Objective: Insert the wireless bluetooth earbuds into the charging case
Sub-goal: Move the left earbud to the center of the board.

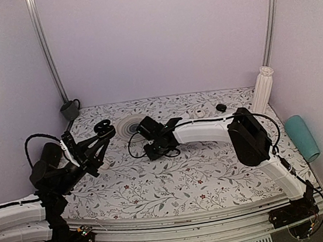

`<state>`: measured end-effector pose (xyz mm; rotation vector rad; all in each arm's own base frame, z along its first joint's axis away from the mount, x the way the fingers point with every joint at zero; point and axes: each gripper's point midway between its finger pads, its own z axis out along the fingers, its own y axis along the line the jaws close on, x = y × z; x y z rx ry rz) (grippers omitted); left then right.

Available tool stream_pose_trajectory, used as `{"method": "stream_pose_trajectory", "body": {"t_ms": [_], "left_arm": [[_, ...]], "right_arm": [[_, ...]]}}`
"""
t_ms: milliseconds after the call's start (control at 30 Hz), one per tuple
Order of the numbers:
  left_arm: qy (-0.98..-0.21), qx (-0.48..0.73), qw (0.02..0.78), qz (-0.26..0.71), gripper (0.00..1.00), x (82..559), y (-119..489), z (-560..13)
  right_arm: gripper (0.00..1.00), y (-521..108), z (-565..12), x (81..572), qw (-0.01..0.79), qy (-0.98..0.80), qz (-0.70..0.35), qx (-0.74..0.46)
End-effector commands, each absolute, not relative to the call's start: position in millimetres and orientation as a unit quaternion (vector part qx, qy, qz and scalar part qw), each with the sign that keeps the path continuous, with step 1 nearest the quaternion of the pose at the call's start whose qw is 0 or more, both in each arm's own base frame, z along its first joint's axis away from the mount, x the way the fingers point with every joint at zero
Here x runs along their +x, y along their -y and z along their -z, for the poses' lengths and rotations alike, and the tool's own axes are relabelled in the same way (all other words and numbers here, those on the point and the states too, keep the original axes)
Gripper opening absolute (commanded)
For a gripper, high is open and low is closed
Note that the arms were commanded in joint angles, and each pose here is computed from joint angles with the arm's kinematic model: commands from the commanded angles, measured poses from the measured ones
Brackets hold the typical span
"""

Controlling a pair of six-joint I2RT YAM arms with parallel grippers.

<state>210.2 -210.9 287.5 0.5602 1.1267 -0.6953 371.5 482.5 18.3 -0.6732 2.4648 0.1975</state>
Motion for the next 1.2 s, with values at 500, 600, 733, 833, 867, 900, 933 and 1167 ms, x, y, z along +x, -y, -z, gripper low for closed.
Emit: {"method": "stream_pose_trajectory", "body": {"t_ms": [500, 600, 733, 833, 867, 900, 933, 1167], "left_arm": [[-0.527, 0.252, 0.736, 0.341, 0.00, 218, 219, -289], [-0.526, 0.251, 0.734, 0.348, 0.00, 218, 221, -290], [-0.529, 0.248, 0.732, 0.351, 0.00, 220, 222, -288], [-0.529, 0.248, 0.732, 0.352, 0.00, 221, 223, -288], [-0.528, 0.248, 0.732, 0.352, 0.00, 221, 223, -289], [-0.528, 0.248, 0.732, 0.351, 0.00, 221, 224, -289], [-0.527, 0.249, 0.733, 0.351, 0.00, 221, 224, -289], [-0.525, 0.251, 0.737, 0.344, 0.00, 220, 222, -289]], "right_arm": [[0.12, -434, -32, 296, 0.250, -0.903, -0.155, -0.312], [0.13, -418, -31, 280, 0.240, -0.903, -0.160, -0.318], [0.21, -407, -42, 270, 0.239, -0.903, -0.166, -0.316], [0.31, -406, -52, 270, 0.237, -0.906, -0.167, -0.308], [0.33, -406, -55, 271, 0.234, -0.909, -0.167, -0.301], [0.36, -407, -59, 272, 0.233, -0.912, -0.167, -0.295], [0.38, -408, -63, 273, 0.230, -0.915, -0.166, -0.287], [0.39, -405, -76, 278, 0.196, -0.949, -0.145, -0.198]]}}
